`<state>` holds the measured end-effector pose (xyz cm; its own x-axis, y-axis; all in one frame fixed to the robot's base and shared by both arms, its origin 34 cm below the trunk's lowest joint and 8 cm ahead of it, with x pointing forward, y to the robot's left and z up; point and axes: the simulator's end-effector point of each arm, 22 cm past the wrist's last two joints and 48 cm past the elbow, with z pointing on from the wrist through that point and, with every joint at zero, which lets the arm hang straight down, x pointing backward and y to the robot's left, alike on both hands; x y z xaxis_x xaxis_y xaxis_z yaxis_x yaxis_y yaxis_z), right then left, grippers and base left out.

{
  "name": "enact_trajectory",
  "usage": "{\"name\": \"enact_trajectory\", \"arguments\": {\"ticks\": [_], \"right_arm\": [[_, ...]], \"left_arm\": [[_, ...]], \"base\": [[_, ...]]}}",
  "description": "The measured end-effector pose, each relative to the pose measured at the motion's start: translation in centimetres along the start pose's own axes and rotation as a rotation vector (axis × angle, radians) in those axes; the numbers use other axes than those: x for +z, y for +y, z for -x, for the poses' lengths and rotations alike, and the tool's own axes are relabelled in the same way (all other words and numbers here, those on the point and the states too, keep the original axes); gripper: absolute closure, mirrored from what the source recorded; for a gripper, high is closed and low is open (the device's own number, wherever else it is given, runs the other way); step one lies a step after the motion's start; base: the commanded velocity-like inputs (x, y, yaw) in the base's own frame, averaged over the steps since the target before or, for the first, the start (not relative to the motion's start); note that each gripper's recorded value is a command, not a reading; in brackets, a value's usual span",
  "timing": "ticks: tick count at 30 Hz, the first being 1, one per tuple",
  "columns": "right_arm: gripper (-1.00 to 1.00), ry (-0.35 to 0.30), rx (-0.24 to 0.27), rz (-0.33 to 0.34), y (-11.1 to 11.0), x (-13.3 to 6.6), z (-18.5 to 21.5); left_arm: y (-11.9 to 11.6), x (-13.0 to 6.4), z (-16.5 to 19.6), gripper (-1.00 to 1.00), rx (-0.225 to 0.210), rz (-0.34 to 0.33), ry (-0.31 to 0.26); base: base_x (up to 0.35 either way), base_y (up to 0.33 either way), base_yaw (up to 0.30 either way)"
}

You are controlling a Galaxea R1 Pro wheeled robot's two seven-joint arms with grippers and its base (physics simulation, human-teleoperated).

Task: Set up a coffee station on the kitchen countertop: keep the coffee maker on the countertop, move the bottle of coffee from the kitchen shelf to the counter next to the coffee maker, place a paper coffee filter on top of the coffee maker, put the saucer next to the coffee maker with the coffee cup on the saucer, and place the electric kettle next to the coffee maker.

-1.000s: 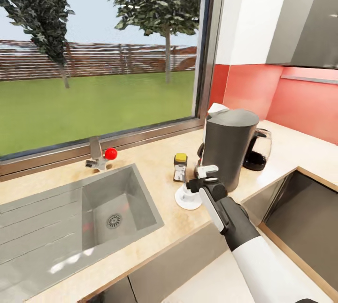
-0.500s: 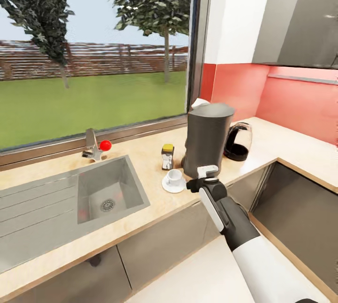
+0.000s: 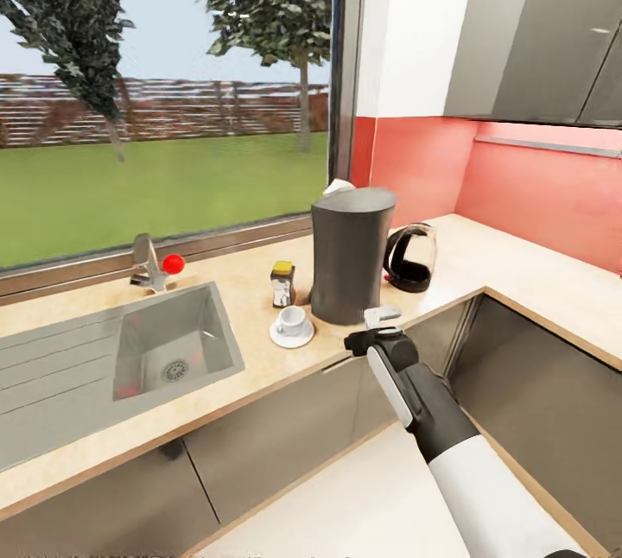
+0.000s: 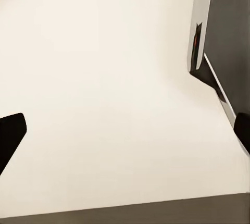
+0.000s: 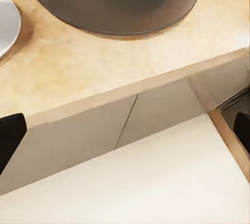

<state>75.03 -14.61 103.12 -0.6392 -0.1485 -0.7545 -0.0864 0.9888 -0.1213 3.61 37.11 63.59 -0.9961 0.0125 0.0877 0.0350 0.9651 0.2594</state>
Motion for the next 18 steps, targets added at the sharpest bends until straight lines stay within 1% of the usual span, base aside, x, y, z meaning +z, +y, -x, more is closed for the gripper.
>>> {"name": "enact_trajectory", "arguments": {"ticks": [3,5,6,7,8,10,11,15,18], "right_arm": [[-1.0,0.041,-0.008,-0.009,-0.3,0.8,-1.7],[-1.0,0.091,-0.017,-0.017,-0.5,1.7,-3.7],[-1.0,0.129,-0.024,-0.024,-0.7,2.3,-5.3],[-1.0,0.169,-0.03,-0.034,-1.2,2.9,-7.0],[-1.0,0.19,-0.032,-0.041,-1.6,3.2,-7.9],[-1.0,0.251,-0.034,-0.067,-3.2,4.0,-10.7],[-1.0,0.272,-0.031,-0.079,-3.9,4.3,-11.7],[-1.0,0.324,-0.026,-0.11,-5.8,5.1,-14.8],[-1.0,0.363,-0.026,-0.123,-6.4,5.6,-17.2]], "left_arm": [[0.0,0.0,0.1,-1.0,-0.001,-0.001,-0.004],[-0.1,0.0,0.3,-1.0,-0.003,-0.001,-0.008],[-0.1,0.0,0.5,-1.0,-0.005,-0.001,-0.01],[-0.2,0.0,0.6,-1.0,-0.006,-0.002,-0.013],[-0.2,0.0,0.7,-1.0,-0.007,-0.003,-0.016],[-0.3,0.0,1.1,-1.0,-0.009,-0.006,-0.024],[-0.4,0.0,1.3,-1.0,-0.009,-0.006,-0.027],[-0.4,0.0,1.6,-1.0,-0.011,-0.008,-0.032],[-0.4,0.0,1.6,-1.0,-0.011,-0.008,-0.032]], "base": [[-0.091,-0.106,0.0],[-0.035,-0.041,0.0],[-0.02,-0.023,0.0],[-0.016,-0.018,0.0],[-0.01,-0.012,0.0],[-0.005,-0.006,0.0],[-0.003,-0.004,0.0],[-0.001,-0.001,0.0],[0.0,0.0,0.0]]}}
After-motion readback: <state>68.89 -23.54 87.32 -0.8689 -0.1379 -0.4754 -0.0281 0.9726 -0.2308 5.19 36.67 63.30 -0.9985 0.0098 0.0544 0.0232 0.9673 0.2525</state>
